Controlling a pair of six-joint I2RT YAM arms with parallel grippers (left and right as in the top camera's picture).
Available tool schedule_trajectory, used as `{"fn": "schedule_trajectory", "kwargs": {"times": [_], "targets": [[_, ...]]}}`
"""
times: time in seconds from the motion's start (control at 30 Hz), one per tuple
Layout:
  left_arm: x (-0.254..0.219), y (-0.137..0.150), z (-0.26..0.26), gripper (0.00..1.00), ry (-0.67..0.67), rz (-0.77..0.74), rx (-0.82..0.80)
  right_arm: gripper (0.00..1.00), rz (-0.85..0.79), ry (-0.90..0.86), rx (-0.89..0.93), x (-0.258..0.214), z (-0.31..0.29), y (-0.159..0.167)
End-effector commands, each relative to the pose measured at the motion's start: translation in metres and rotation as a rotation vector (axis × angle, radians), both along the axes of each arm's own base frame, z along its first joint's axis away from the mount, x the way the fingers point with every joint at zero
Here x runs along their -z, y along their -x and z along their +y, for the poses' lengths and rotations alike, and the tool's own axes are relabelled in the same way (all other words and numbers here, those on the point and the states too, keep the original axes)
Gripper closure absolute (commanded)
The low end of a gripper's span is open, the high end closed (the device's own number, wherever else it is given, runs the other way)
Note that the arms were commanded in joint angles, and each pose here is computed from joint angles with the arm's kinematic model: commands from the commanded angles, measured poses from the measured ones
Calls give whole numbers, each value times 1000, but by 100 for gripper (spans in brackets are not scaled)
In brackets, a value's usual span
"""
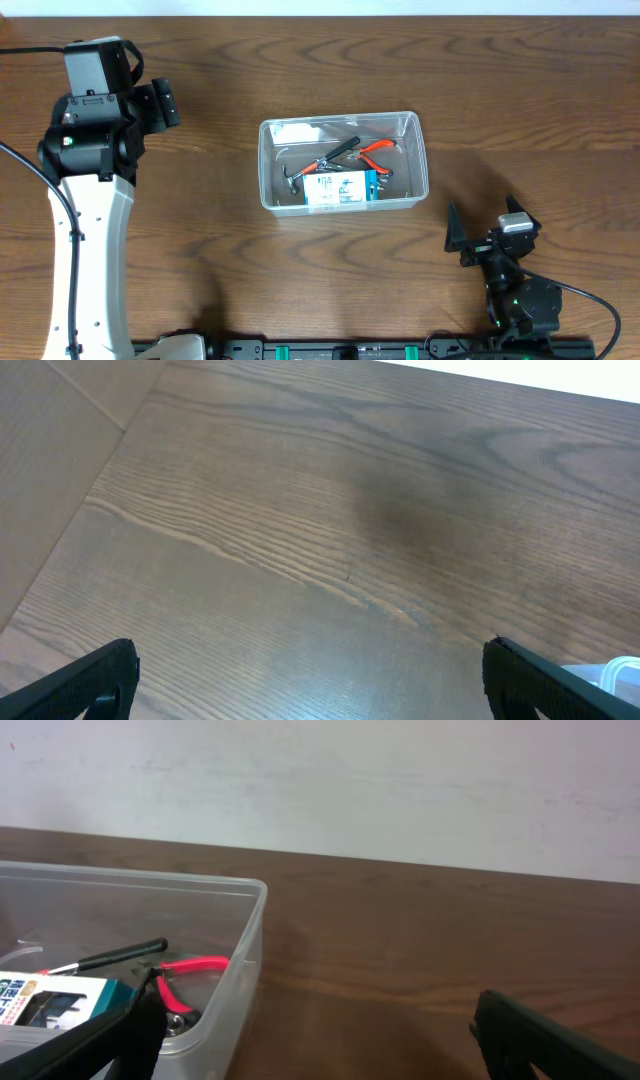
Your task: Pack container
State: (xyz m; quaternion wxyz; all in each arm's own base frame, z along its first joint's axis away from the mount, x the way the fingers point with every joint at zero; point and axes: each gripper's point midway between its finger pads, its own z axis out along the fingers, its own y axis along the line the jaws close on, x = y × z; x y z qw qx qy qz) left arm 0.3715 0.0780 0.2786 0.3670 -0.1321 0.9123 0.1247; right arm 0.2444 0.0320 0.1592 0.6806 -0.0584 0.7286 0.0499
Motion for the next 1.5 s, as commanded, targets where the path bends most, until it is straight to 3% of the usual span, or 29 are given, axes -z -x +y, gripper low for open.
{"fn": "schedule_trajectory", "kwargs": {"times": [0.0, 0.4, 0.63, 0.83, 0.97, 1.17, 1.47], "targets": [[-9, 1, 5, 2, -7, -23, -27, 1, -7, 14, -2, 0, 0, 0], [-11, -6, 6, 2, -9, -43, -27, 1, -7, 14, -2, 0, 0, 0], [-76, -26, 12, 2, -18, -338, -50, 1, -7, 14, -2, 0, 0, 0], [-133, 15, 10, 2, -30, -515, -56, 1, -7, 14, -2, 0, 0, 0], [-135, 56, 6, 2, 2, -575, -77, 1, -7, 14, -2, 0, 0, 0], [-87, 115, -1, 2, 105, -630, -140, 1, -7, 14, -2, 0, 0, 0], [-3, 139, -3, 2, 165, -687, -173, 1, -7, 14, -2, 0, 0, 0]]}}
